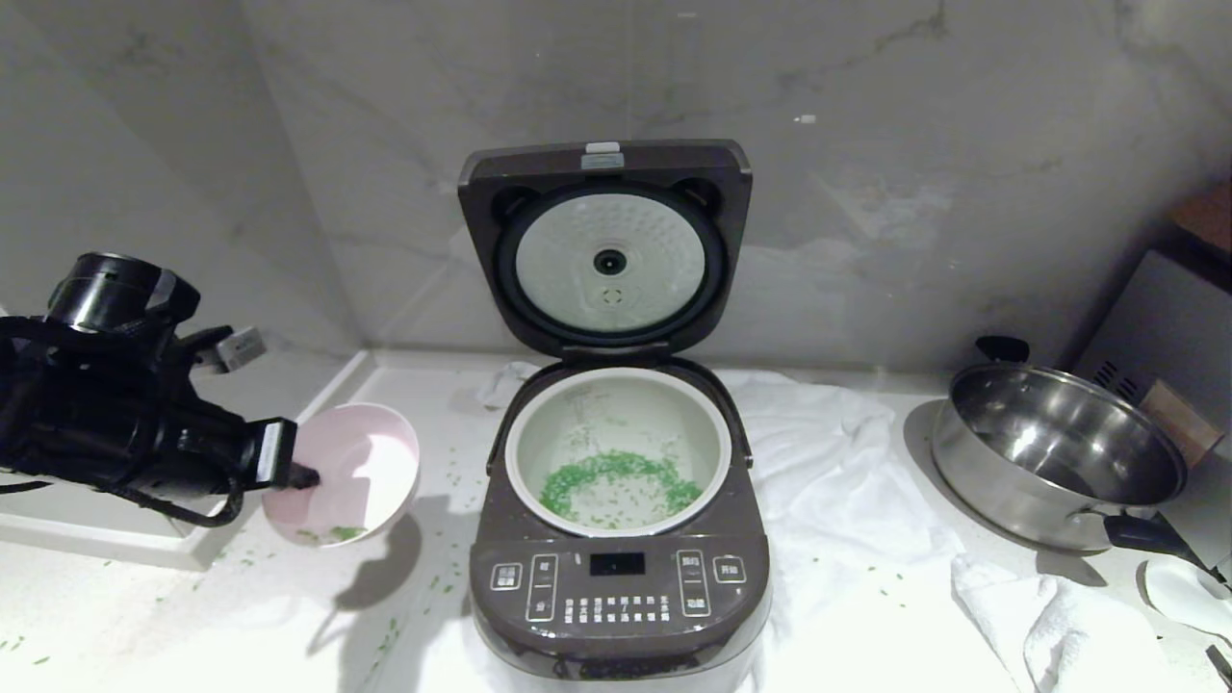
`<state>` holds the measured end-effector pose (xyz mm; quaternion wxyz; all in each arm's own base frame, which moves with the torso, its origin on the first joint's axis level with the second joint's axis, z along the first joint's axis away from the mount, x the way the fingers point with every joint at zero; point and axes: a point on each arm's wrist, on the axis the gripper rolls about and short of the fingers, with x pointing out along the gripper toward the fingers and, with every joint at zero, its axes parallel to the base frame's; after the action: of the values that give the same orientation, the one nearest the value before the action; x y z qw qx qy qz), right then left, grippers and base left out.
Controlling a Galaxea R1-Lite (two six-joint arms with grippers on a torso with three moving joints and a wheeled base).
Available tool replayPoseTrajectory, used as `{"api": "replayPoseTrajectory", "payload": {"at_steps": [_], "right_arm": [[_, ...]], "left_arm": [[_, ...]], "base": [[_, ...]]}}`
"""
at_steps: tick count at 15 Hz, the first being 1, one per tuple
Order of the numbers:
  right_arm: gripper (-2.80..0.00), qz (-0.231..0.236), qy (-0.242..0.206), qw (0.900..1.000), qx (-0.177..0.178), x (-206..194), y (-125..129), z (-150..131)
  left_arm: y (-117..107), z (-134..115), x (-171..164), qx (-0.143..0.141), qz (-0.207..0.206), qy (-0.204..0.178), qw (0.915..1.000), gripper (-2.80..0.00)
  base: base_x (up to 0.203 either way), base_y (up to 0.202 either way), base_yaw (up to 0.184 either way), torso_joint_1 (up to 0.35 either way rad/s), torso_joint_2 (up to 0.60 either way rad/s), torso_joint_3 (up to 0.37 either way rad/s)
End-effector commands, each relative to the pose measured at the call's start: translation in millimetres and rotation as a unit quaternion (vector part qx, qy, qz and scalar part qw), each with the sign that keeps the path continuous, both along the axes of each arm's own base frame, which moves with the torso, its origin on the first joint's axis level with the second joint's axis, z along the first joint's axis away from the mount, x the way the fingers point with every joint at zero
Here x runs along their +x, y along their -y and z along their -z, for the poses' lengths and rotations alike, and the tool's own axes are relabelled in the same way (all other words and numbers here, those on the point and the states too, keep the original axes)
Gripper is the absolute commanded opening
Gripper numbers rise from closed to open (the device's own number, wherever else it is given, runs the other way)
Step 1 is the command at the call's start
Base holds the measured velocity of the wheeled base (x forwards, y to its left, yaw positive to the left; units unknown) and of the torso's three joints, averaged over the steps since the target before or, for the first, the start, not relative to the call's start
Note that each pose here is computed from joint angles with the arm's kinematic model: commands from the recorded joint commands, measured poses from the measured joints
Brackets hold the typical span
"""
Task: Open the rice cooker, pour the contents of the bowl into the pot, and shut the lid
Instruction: Place the bowl on the table
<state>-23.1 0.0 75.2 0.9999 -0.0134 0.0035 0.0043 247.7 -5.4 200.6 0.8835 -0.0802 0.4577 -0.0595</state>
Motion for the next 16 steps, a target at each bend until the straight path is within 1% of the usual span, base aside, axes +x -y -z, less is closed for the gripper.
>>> {"api": "replayPoseTrajectory", "payload": {"at_steps": [1, 3, 5, 6, 7, 8, 9, 12, 13, 16], "right_arm": [[-2.80, 0.000, 0.000, 1.000, 0.000, 0, 0, 0], [-2.80, 0.000, 0.000, 1.000, 0.000, 0, 0, 0], [-2.80, 0.000, -0.001, 1.000, 0.000, 0, 0, 0], [-2.80, 0.000, 0.000, 1.000, 0.000, 0, 0, 0], [-2.80, 0.000, 0.000, 1.000, 0.000, 0, 0, 0], [-2.80, 0.000, 0.000, 1.000, 0.000, 0, 0, 0], [-2.80, 0.000, -0.001, 1.000, 0.000, 0, 0, 0], [-2.80, 0.000, -0.001, 1.000, 0.000, 0, 0, 0], [-2.80, 0.000, -0.001, 1.000, 0.000, 0, 0, 0], [-2.80, 0.000, -0.001, 1.000, 0.000, 0, 0, 0]], "left_arm": [[-16, 6, -9, 0.010, -0.015, -0.051, 0.9985, -2.80], [-26, 13, -12, 0.008, -0.034, -0.072, 0.9968, -2.80], [-39, 29, -17, 0.002, -0.061, -0.106, 0.9924, -2.80], [-47, 42, -17, -0.007, -0.076, -0.132, 0.9883, -2.80], [-55, 51, -17, -0.024, -0.087, -0.149, 0.9848, -2.80], [-63, 57, -17, -0.042, -0.097, -0.155, 0.9822, -2.80], [-68, 63, -15, -0.050, -0.103, -0.158, 0.9808, -2.80], [-84, 77, -12, -0.056, -0.131, -0.158, 0.9771, -2.80], [-92, 83, -13, -0.060, -0.144, -0.166, 0.9737, -2.80], [-116, 110, -18, -0.059, -0.168, -0.183, 0.9670, -2.80]], "base": [[0.000, 0.000, 0.000, 0.000, 0.00, 0.000], [0.000, 0.000, 0.000, 0.000, 0.00, 0.000], [0.000, 0.000, 0.000, 0.000, 0.00, 0.000], [0.000, 0.000, 0.000, 0.000, 0.00, 0.000], [0.000, 0.000, 0.000, 0.000, 0.00, 0.000], [0.000, 0.000, 0.000, 0.000, 0.00, 0.000], [0.000, 0.000, 0.000, 0.000, 0.00, 0.000], [0.000, 0.000, 0.000, 0.000, 0.00, 0.000], [0.000, 0.000, 0.000, 0.000, 0.00, 0.000], [0.000, 0.000, 0.000, 0.000, 0.00, 0.000]]}}
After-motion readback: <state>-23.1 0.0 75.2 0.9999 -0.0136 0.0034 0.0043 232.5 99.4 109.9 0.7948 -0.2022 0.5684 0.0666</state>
